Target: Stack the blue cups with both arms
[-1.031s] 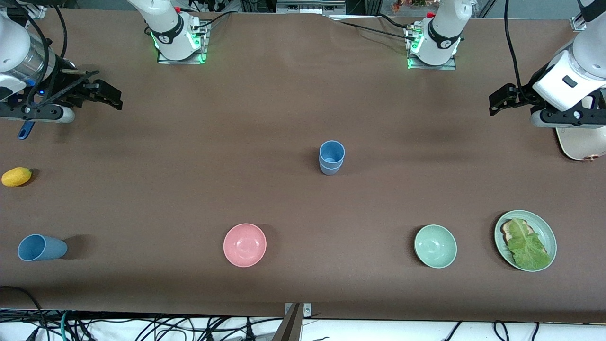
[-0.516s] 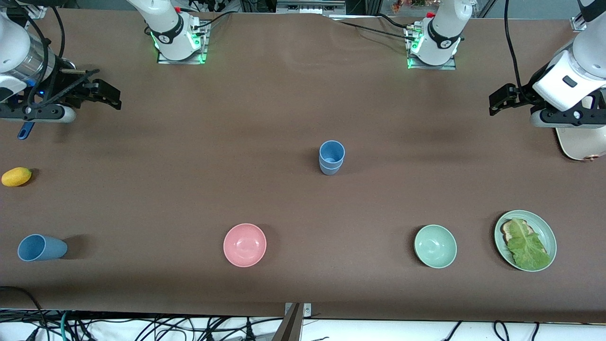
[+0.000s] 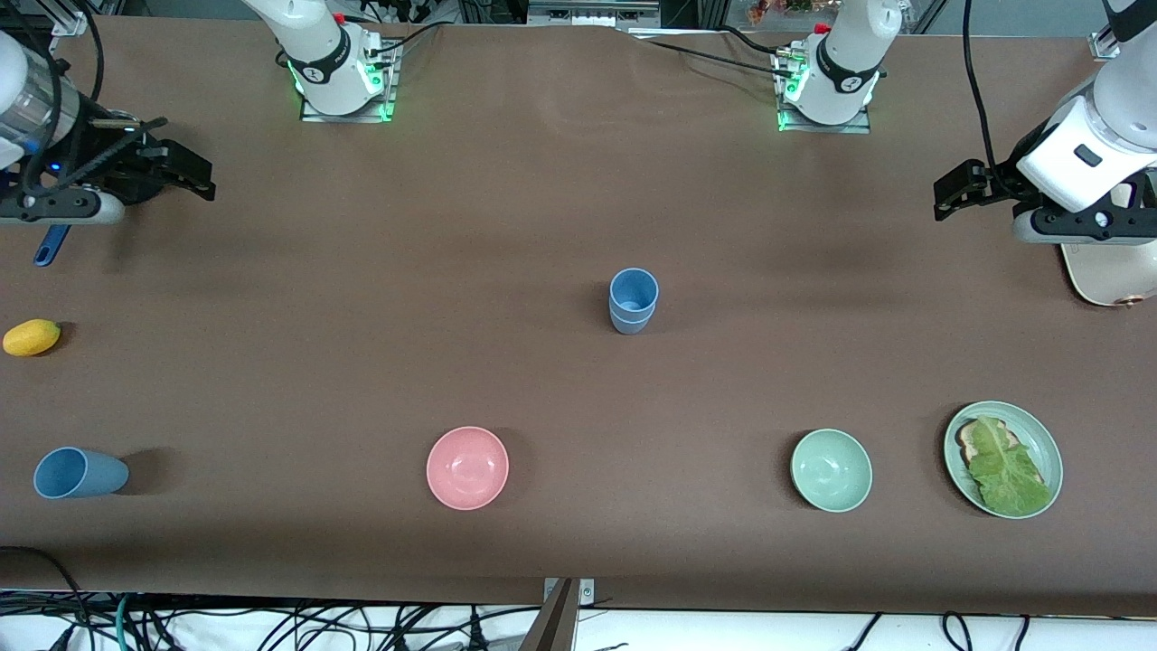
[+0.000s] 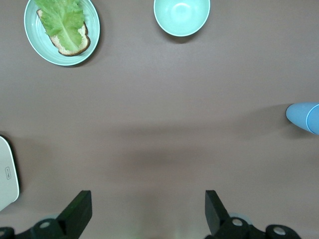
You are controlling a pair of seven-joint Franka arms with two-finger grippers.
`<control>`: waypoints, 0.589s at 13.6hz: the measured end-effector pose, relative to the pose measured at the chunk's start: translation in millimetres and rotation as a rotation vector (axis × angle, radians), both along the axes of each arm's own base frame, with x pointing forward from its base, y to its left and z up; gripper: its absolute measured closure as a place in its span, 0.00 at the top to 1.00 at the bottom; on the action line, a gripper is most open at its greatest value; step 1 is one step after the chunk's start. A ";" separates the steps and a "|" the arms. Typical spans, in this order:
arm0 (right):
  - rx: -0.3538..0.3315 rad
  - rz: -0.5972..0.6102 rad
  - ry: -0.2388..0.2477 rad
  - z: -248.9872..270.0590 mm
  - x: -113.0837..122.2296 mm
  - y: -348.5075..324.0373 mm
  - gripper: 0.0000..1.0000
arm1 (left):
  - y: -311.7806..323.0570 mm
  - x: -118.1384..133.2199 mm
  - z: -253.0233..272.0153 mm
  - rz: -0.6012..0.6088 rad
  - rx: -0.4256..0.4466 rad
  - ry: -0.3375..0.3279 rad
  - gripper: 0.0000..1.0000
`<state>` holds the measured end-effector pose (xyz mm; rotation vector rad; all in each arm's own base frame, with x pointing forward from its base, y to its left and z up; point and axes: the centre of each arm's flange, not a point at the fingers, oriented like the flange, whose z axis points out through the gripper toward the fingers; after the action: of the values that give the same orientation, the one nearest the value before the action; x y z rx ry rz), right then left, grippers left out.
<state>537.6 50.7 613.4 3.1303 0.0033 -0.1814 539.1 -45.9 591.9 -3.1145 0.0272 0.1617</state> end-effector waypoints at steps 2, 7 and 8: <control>0.003 0.004 -0.006 4.1 0.1 -0.2 1.00 | 0.0 0.0 0.0 0.000 0.000 0.000 1.00; 0.008 0.012 -0.007 5.0 0.8 1.5 1.00 | 0.0 0.0 0.0 0.000 0.000 0.000 1.00; 0.008 0.013 -0.001 1.9 2.4 1.5 1.00 | 0.0 0.0 0.0 0.000 0.000 0.000 1.00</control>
<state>540.0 52.2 615.3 3.1380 0.0238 -0.1795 539.1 -45.9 591.9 -3.1145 0.0272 0.1617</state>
